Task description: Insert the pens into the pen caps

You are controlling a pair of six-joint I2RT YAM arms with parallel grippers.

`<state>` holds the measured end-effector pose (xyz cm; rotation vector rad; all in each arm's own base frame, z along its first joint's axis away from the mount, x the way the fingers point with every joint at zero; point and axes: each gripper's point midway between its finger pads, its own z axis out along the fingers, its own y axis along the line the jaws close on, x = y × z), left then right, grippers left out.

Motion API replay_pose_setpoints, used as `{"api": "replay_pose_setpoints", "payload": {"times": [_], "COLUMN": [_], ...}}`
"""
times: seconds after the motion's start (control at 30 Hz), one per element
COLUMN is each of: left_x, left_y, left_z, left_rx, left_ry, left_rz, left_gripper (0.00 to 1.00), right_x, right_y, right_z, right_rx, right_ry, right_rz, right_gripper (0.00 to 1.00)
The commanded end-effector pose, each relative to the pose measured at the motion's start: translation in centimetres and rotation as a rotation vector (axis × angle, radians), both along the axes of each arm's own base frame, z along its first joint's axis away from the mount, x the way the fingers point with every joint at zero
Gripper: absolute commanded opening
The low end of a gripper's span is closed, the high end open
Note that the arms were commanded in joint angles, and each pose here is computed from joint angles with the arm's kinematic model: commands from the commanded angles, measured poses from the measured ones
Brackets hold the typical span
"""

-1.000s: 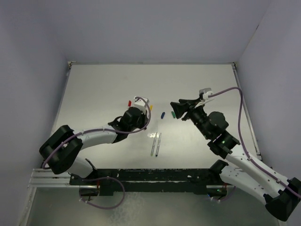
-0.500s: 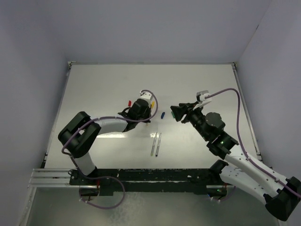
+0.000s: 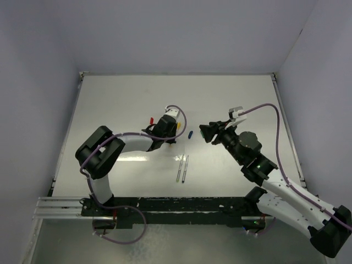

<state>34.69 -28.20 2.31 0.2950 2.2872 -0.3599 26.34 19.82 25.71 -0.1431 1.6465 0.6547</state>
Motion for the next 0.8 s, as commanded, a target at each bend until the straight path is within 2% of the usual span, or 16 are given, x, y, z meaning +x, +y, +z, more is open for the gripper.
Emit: {"api": "replay_pose_setpoints", "payload": {"times": [0.0,0.3,0.6,0.77], "left_x": [1.0,1.0,1.1,-0.4], "left_y": [0.2,0.0,0.0,0.2], "left_z": [0.0,1.1,8.4,10.8], "left_rx": [0.017,-0.004,-0.084,-0.117], "left_ry": [-0.013,-0.032,-0.164,-0.186], "left_rz": [0.020,0.022,-0.004,-0.045], "left_gripper": [0.19,0.33,0.37,0.38], "right_x": [0.4,0.5,0.7,0.9], "right_y": [0.1,0.3,-0.1,-0.2], "right_z": [0.7,0.3,-0.3,-0.6], "right_rx": [0.029,0.023,0.020,0.021], "right_ry": [-0.016,-0.005,0.006,0.015], "right_rz": [-0.010,-0.012,-0.033,-0.049], "right_gripper": [0.51,0.51,0.51,0.51]}}
